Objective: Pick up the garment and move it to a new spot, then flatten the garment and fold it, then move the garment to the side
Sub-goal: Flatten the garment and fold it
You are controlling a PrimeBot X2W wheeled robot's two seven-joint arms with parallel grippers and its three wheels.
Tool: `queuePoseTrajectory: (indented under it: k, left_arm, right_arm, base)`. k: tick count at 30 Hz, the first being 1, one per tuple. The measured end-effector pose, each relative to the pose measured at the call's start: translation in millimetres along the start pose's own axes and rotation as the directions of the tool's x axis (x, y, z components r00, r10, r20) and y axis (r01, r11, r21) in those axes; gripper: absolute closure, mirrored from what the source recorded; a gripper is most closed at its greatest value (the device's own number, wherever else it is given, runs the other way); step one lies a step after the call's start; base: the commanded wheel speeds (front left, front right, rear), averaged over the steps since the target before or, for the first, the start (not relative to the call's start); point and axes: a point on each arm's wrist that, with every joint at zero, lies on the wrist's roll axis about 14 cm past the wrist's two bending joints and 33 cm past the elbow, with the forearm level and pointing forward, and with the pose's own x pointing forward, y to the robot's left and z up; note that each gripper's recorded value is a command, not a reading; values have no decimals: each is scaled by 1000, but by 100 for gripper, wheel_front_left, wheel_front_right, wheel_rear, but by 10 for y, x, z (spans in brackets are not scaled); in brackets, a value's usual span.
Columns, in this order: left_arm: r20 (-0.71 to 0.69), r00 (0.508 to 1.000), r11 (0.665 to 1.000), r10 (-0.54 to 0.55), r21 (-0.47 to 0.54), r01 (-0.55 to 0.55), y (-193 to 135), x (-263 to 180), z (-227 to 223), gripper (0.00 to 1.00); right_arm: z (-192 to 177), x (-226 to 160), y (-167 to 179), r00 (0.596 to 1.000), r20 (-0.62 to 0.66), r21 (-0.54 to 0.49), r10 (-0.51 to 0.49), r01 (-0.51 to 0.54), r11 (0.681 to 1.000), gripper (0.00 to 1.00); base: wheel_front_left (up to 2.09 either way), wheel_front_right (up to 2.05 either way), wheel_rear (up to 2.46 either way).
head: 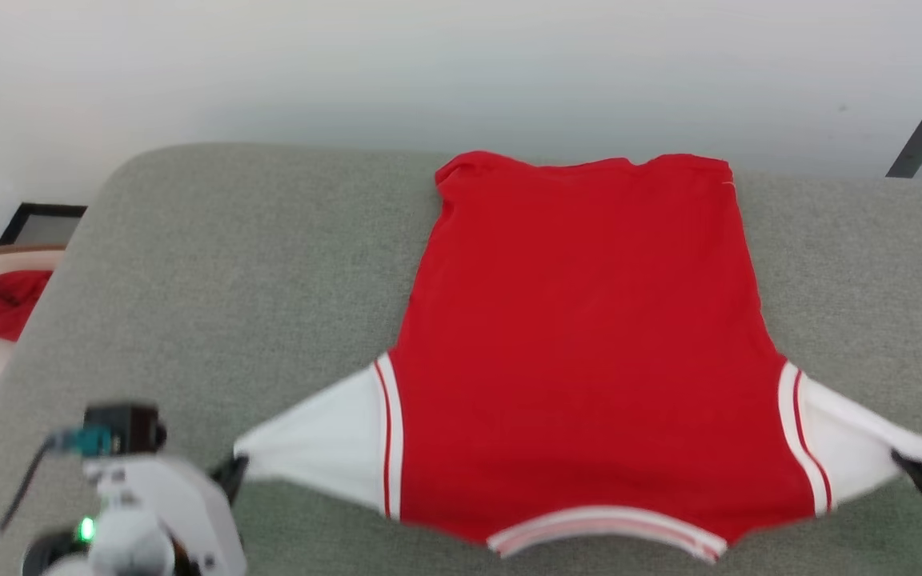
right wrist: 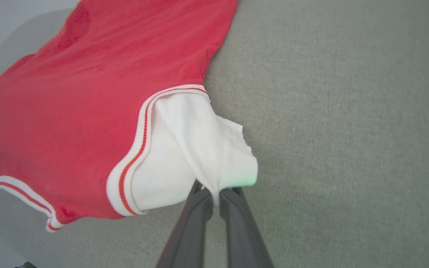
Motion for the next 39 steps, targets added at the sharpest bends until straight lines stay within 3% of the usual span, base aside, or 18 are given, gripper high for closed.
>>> queuePoseTrajectory:
  k: [10,21,22,23,24,33,39]
  left_arm:
    - [-143,986,987,84,-126,-102,22,-485,-672,100]
    - [-177,979,982,103,-136,-128,8,-513,-812,100]
    - [-175,979,983,104,-132,-128,8,-505,-811,100]
    - [-170,980,984,104,-129,-126,2,-493,-803,100]
    - [-164,982,984,98,-132,-120,-14,-477,-791,100]
    - [-122,990,987,77,-130,-92,-96,-364,-732,100]
    - [-94,994,990,56,-125,-68,-173,-260,-673,100]
  right_arm:
    - [-791,-398,154,964,-266,94,-17,43,995,100]
    - [-830,-438,183,954,-297,109,-46,81,991,100]
    - [-839,-440,176,951,-305,97,-51,84,992,67]
    - [-826,-433,165,951,-303,91,-56,88,992,12]
    - [-812,-422,155,952,-299,88,-61,92,992,0]
    - [-664,-374,220,954,-294,36,-60,74,997,0]
    - [98,-156,349,997,-73,-47,-35,31,998,0]
  base:
    - [0,0,0]
    - [0,0,0]
    - [0,0,0]
    - [0,0,0]
    - [0,0,0]
    - [0,0,0]
    - [0,0,0]
